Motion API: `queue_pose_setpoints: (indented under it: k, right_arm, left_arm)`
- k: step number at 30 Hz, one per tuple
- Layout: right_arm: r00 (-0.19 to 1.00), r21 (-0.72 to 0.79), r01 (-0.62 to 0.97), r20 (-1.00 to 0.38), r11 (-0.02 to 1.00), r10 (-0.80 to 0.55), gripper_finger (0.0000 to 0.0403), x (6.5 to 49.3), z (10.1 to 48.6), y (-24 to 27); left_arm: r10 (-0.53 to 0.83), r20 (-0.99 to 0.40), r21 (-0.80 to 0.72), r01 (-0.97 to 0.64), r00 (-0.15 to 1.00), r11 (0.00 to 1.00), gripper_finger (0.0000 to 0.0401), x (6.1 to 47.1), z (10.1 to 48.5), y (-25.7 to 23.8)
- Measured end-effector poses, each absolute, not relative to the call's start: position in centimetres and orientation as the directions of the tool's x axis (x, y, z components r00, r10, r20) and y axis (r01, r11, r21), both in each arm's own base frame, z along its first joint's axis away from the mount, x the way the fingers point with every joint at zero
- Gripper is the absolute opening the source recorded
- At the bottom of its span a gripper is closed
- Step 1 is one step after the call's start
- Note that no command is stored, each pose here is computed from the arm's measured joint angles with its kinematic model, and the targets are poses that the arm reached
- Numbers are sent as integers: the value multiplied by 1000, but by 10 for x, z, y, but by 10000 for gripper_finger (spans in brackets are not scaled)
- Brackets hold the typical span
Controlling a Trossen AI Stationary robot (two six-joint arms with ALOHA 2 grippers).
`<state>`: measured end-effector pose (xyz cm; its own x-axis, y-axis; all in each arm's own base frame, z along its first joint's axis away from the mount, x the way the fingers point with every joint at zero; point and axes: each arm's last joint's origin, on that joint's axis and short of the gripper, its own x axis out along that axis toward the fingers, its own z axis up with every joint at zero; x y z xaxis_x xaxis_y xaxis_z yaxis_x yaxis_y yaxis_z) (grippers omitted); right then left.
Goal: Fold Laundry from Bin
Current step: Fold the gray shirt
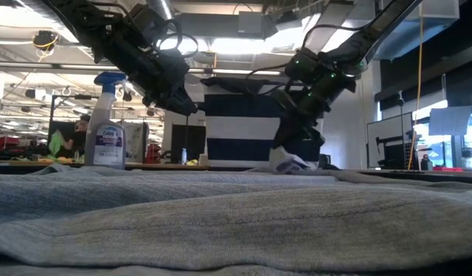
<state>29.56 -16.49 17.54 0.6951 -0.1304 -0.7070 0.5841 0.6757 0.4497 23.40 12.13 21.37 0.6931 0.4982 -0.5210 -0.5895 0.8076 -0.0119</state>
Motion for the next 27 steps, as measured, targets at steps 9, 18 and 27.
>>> queue_pose_setpoints:
  k: [9,18,27]
  right_arm:
    - [761,592,446,-645,671,63,136,309,168,-158]
    - [750,417,405,-660,814,-35,227,259,234,-166]
    - [648,161,429,-741,889,-178,228,241,221,-160]
  left_arm:
    - [460,-520,-34,-556,720,831,165,236,214,119]
    - [430,-427,-47,-495,796,868,165,266,231,96]
    - [364,-521,-108,-483,772,869,165,361,227,110]
